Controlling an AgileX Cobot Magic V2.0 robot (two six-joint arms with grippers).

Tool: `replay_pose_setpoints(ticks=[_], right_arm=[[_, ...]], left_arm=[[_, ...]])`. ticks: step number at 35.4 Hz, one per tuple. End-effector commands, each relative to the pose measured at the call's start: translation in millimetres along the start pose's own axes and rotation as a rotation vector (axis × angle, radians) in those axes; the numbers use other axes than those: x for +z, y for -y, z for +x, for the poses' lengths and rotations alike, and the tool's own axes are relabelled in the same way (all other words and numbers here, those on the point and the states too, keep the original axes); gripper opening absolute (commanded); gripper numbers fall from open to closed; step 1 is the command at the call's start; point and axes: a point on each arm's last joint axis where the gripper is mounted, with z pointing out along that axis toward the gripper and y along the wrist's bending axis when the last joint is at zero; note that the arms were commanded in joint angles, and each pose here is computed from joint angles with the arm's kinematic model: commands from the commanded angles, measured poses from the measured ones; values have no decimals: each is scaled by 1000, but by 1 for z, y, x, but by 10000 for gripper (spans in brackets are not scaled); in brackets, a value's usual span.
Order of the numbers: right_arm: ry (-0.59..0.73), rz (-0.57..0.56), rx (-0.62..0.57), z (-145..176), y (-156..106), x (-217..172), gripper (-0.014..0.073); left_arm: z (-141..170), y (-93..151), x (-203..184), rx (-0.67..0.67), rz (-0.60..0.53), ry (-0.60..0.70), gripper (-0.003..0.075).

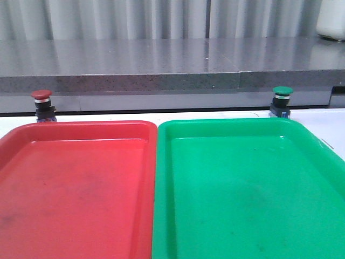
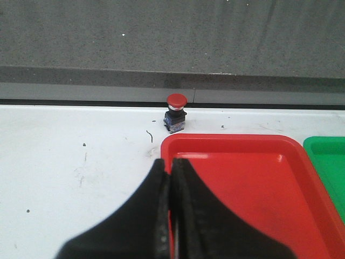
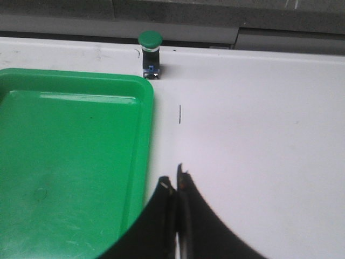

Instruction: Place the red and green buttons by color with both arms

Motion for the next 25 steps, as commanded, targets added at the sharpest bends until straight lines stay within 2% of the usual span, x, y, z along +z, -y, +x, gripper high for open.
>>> replay_pose_setpoints(ticks=[1,4,6,8,9,19,25], right_arm=[[66,4,-37,-13,0,-4,43],[59,4,-37,-13,0,-4,248],[59,4,-37,-13,0,-4,372],[59,4,-37,-13,0,-4,447],[59,4,-37,-13,0,-4,464],[59,4,-37,-13,0,-4,468],[59,4,-37,-13,0,-4,468]], left_arm=[[-13,1,0,-23,8,75,53],[-13,1,0,-22,7,77,219],[-13,1,0,-22,7,77,372],[-13,1,0,-22,7,77,523],[-13,1,0,-22,7,77,556],[-21,2,9,-12,14,87,565],[-37,9,38,6,66,12,565]])
